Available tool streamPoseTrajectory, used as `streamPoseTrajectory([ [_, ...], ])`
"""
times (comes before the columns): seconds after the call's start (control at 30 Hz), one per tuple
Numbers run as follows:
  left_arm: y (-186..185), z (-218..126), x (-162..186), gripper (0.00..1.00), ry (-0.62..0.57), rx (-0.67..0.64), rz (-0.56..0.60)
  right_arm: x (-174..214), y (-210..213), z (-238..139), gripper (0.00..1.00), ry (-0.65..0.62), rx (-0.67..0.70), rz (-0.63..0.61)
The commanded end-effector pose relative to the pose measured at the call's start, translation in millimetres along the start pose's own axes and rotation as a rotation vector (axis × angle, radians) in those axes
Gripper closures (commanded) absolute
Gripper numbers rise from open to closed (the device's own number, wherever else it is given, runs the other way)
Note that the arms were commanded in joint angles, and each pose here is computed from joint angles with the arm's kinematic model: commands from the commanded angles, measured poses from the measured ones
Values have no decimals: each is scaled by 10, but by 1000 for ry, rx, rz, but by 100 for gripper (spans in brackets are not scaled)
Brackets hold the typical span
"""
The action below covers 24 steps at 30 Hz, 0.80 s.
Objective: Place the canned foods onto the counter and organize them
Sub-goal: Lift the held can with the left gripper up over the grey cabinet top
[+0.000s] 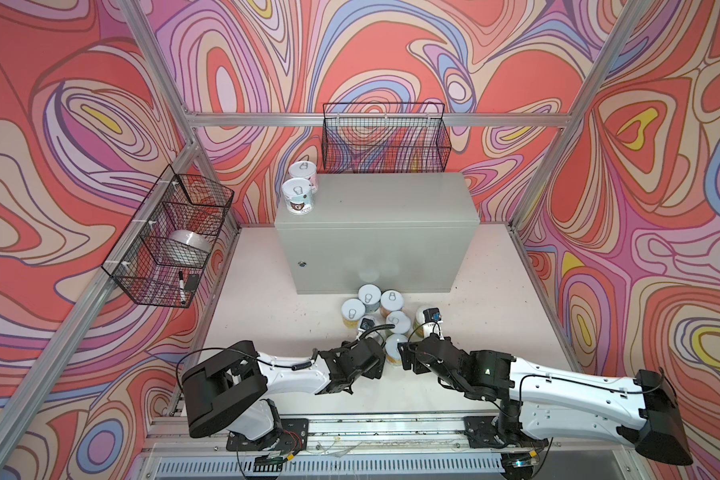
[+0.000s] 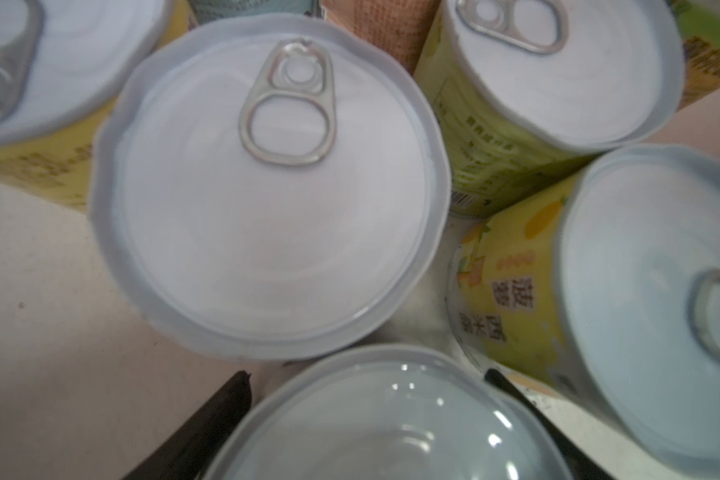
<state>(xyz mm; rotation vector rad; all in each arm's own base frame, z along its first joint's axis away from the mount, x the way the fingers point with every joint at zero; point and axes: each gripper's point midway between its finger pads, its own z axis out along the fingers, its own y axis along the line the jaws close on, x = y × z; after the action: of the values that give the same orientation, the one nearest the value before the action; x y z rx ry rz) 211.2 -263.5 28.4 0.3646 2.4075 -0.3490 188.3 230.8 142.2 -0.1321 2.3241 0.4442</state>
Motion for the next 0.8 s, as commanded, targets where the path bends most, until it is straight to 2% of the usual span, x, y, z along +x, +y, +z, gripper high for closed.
streamPoseTrajectory([
  [0.0,83,16,-60,27,-19,-48,-16,11,-32,3,7,-18,4,-3],
  [0.13,113,-2,-62,37,-15,-64,-15,12,-48,-8,7,-21,3,1],
  [0.3,146,-59,-67,65,-3,-81,-4,15,-59,-3,6,-32,-2,2],
  [0.33,148,-75,-77,73,-4,-81,-2,12,-57,-2,7,-30,1,-2],
  [0.4,167,-121,-92,100,0,-90,3,7,-52,-7,7,-25,5,-8],
  [0.57,195,-326,-197,100,3,-101,19,-16,-58,-40,7,-38,-7,7],
  [0.77,225,-783,-459,100,-24,-92,42,-60,-49,-62,7,-48,-4,-3],
])
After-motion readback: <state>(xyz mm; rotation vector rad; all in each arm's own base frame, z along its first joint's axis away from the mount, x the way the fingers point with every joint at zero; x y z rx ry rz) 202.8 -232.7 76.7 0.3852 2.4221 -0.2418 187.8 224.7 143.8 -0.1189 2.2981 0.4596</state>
